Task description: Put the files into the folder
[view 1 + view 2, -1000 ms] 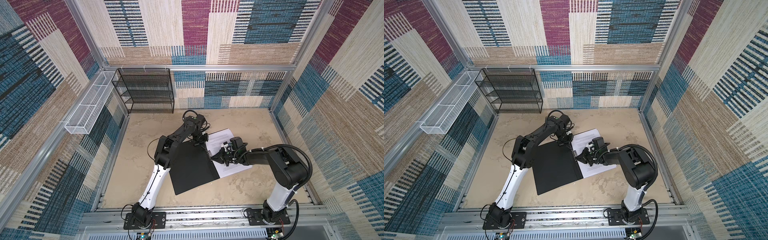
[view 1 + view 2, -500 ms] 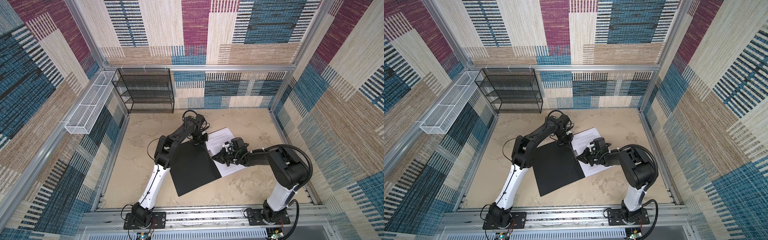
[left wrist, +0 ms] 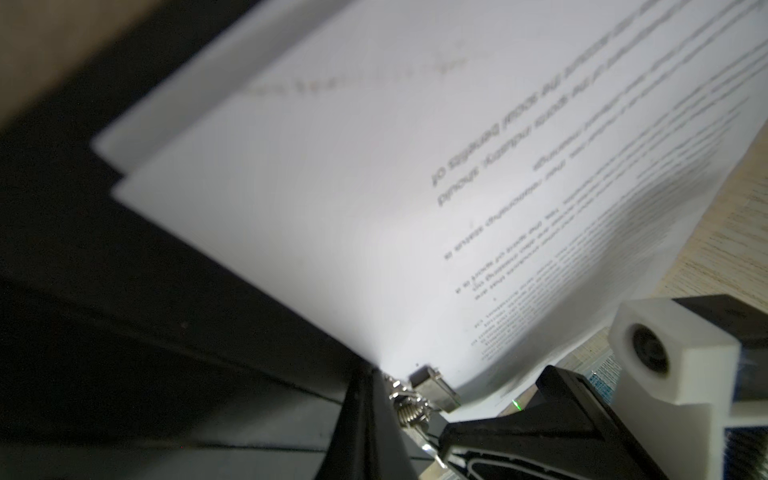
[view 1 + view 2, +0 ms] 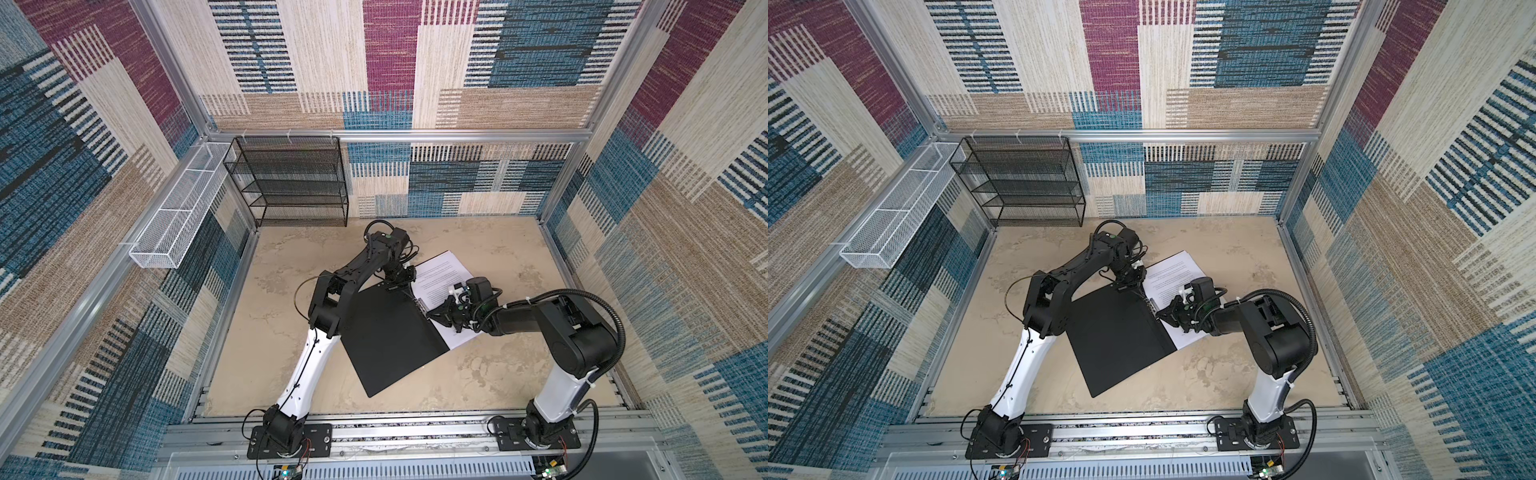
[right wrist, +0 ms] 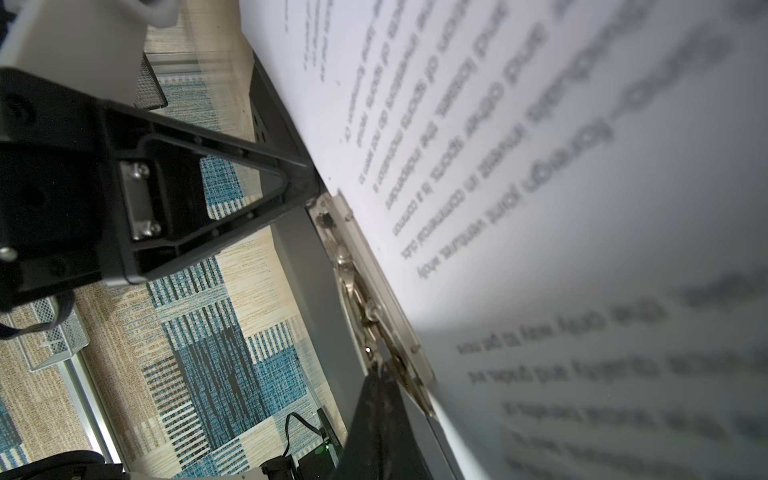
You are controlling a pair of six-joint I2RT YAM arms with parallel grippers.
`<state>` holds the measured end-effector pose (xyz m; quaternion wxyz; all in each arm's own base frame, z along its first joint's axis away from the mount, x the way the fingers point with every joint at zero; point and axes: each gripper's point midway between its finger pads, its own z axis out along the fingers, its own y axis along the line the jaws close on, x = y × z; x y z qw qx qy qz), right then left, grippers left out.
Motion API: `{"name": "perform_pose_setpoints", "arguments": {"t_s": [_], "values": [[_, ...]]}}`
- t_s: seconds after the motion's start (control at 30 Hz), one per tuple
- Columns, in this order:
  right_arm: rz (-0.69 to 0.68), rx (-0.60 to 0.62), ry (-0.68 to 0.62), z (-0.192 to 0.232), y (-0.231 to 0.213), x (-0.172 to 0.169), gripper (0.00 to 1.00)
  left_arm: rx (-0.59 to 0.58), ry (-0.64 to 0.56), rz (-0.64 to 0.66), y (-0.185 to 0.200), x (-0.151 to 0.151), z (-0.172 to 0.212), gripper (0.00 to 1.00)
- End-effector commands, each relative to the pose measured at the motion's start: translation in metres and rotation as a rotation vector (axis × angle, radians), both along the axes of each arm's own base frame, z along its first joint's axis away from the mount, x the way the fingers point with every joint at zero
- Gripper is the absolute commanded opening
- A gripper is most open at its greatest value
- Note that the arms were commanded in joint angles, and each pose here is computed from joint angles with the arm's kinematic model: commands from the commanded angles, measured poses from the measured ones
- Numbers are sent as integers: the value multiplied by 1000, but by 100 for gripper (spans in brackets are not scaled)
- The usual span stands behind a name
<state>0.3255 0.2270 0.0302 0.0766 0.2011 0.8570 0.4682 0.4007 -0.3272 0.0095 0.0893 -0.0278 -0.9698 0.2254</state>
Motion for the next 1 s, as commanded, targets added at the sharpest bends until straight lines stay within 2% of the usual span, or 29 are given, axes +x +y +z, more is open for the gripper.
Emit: {"name": "perform_pose_setpoints", "arguments": {"t_s": [0.0,0.23,0.53,0.67,0.83,0.97], "values": [[-208,-189,23,-32,-39,14,0,306,-5,-32,51,-6,-55,0],[-209,-187,3,-28,-39,18,0,302,6,-36,50,-7,-59,0],[-154,-299,-93,-6,-39,38,0,275,6,-42,46,-5,-58,0],[-110,-244,-108,-2,-28,38,0,267,10,-42,44,-6,-58,0],[-30,-174,-203,31,-5,43,0,262,10,-44,45,-5,-59,0],[13,-184,-249,55,1,52,7,277,-28,-60,48,5,-57,0]]}}
